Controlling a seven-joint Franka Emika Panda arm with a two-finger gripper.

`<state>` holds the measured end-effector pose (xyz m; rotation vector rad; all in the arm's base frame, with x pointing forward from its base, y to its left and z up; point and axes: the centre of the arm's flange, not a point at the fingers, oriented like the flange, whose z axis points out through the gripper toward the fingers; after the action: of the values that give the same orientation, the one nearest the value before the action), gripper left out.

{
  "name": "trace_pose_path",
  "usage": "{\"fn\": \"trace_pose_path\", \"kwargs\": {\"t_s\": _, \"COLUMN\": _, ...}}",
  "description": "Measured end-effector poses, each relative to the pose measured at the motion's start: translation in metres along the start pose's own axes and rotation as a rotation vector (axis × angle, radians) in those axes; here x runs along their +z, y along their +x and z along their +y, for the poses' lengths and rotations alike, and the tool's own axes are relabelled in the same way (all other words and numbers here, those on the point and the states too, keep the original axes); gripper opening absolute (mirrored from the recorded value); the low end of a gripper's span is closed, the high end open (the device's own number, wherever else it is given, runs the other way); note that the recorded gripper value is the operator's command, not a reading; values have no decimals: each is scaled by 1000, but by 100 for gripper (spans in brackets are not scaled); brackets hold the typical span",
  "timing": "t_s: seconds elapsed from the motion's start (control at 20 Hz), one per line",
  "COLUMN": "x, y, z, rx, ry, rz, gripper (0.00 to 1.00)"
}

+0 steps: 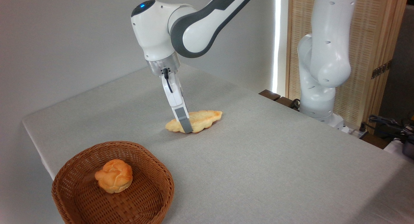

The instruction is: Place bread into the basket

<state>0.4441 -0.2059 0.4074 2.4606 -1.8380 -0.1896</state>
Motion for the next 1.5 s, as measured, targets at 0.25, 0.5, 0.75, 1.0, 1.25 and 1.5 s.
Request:
{"fn": "trace_pose_path", "kwargs": {"t_s": 0.25, "x": 0, "y": 0, "z": 0, "rx": -1, "ry": 0, "rz": 0, "gripper": 41}}
{"fn": "trace_pose_path", "kwargs": {"t_s": 0.5, "x": -4, "y": -2, "z": -3, "rx": -7, "ry": 4, "rz": 7, "gripper": 41}}
{"fn": "trace_pose_path", "kwargs": {"t_s": 0.75, "x": -43, "y": -9, "z": -16, "rx": -33, "ry": 59, "rz": 69, "gripper": 41}}
{"fn": "trace_pose_path", "kwargs": {"t_s": 1.0, "x": -104, "y": -40, "z": -53, "rx": -118, "ry": 145, "rz": 166, "gripper": 41}}
{"fn": "trace_pose_path", "kwargs": {"t_s": 1.25, "x": -146, "y": -79, "z": -103, "rx": -230, "ry": 293, "rz": 284, "gripper": 41}}
{"fn": "trace_pose_path", "kwargs": {"t_s": 1.5, "x": -141, "y": -85, "z": -142, "rx": -351, "ry": 393, "rz": 369, "gripper": 50}}
